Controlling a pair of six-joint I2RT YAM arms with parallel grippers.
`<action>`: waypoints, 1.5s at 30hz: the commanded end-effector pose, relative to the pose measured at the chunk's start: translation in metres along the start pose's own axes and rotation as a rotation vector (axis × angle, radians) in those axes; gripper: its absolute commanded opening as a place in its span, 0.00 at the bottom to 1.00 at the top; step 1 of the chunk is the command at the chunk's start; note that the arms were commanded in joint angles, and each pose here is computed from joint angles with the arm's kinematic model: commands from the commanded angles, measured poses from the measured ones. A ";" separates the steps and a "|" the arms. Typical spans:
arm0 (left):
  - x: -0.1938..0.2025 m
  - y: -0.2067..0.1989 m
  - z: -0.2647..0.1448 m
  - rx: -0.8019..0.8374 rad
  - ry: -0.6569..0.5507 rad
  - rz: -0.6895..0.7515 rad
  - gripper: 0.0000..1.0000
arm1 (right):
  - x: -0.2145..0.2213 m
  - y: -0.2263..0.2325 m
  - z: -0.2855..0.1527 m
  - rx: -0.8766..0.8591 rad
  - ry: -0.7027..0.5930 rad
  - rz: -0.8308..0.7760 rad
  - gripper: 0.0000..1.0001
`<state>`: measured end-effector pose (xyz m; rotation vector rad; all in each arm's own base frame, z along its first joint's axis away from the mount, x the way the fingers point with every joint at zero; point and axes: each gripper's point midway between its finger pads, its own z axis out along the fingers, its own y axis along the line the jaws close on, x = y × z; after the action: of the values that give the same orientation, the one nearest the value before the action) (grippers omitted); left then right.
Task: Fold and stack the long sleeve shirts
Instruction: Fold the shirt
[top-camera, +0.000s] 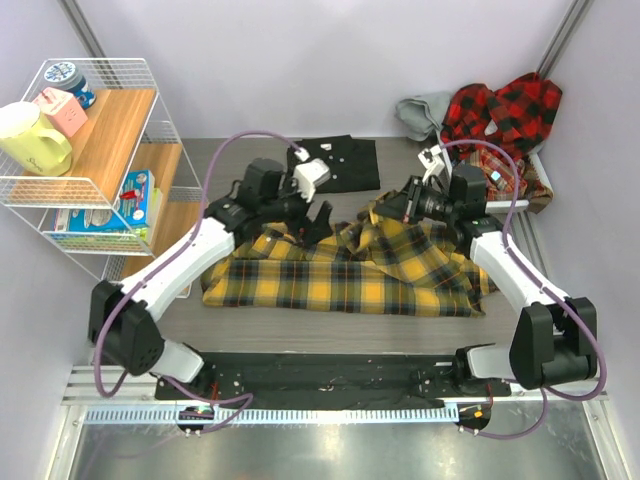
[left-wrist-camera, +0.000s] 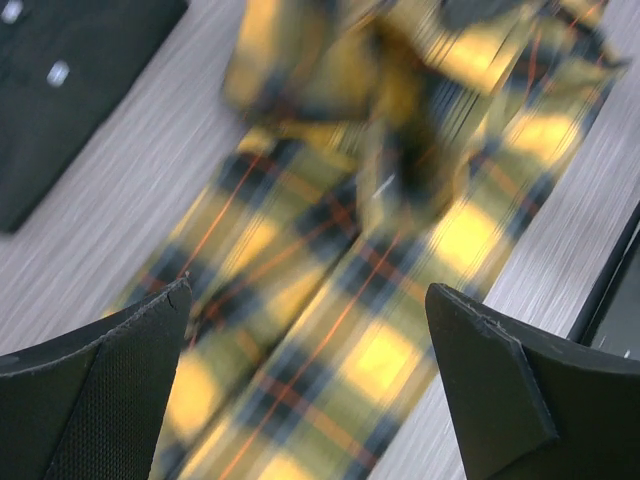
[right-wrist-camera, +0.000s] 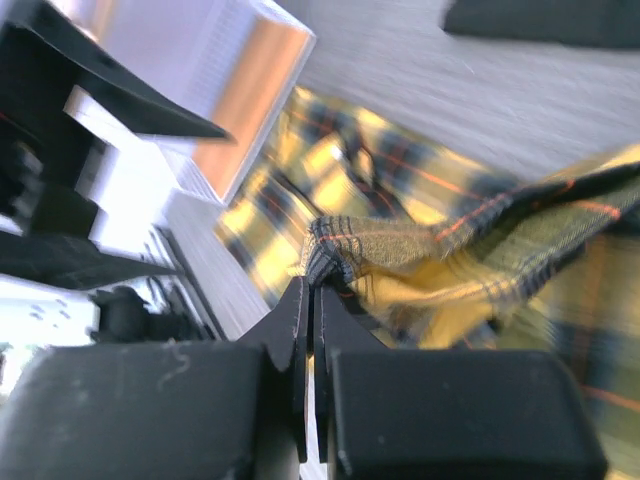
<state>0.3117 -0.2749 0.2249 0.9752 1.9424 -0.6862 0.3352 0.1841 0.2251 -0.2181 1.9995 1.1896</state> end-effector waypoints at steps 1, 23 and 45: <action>-0.065 -0.010 0.021 -0.013 -0.184 -0.020 1.00 | -0.055 0.038 0.006 -0.033 -0.203 0.012 0.01; -0.095 0.016 0.072 -0.080 -0.221 0.112 0.00 | -0.056 0.075 0.003 -0.069 -0.202 -0.092 0.32; -0.211 0.096 0.016 -0.077 -0.474 0.682 0.00 | 0.044 -0.157 -0.183 0.420 0.517 -0.269 0.86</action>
<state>0.4598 -0.3288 0.3329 1.1684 1.3287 -0.4352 0.3057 -0.0271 0.1516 -0.4399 2.4491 0.5659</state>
